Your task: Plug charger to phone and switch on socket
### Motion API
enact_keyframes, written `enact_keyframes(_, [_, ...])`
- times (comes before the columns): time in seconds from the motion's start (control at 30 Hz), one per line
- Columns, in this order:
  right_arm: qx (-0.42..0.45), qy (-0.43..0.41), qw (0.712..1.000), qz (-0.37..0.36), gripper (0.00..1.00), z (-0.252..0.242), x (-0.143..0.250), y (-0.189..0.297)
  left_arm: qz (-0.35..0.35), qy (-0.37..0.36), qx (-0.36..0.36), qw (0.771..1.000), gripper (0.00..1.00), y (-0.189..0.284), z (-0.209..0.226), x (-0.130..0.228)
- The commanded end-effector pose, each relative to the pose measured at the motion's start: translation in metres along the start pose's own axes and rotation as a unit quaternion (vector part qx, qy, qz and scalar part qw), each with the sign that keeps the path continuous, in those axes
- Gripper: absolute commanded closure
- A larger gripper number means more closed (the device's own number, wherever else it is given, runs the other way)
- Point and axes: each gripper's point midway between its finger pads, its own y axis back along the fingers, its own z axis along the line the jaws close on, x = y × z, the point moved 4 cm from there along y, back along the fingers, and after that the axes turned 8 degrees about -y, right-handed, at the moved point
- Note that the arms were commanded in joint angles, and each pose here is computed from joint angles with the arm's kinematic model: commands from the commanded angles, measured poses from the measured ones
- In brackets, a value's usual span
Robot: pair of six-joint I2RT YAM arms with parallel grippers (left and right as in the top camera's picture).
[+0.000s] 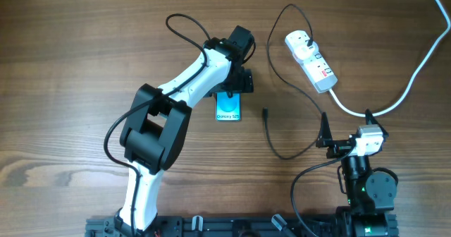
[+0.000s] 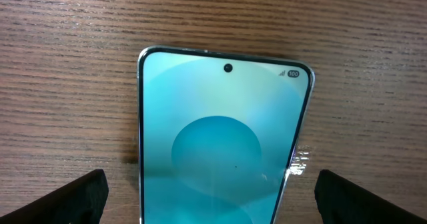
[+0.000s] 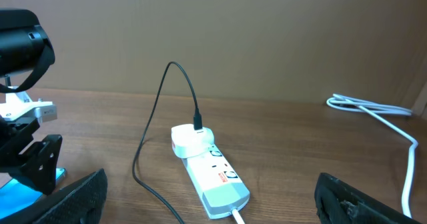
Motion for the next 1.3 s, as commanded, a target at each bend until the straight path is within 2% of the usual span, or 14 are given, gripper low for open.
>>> enact_keyframes(0.0, [-0.004,0.003,1.0,-0.003,0.0,0.0008,-0.0008,0.0002,0.006,0.004,-0.01,1.0,0.0,-0.0138,0.0004,0.0031])
enact_keyframes(1.27, [-0.004,0.003,1.0,-0.003,0.0,0.0008,-0.0008,0.0002,0.003,-0.005,-0.032,0.999,0.0,-0.0143,0.0014,0.0066])
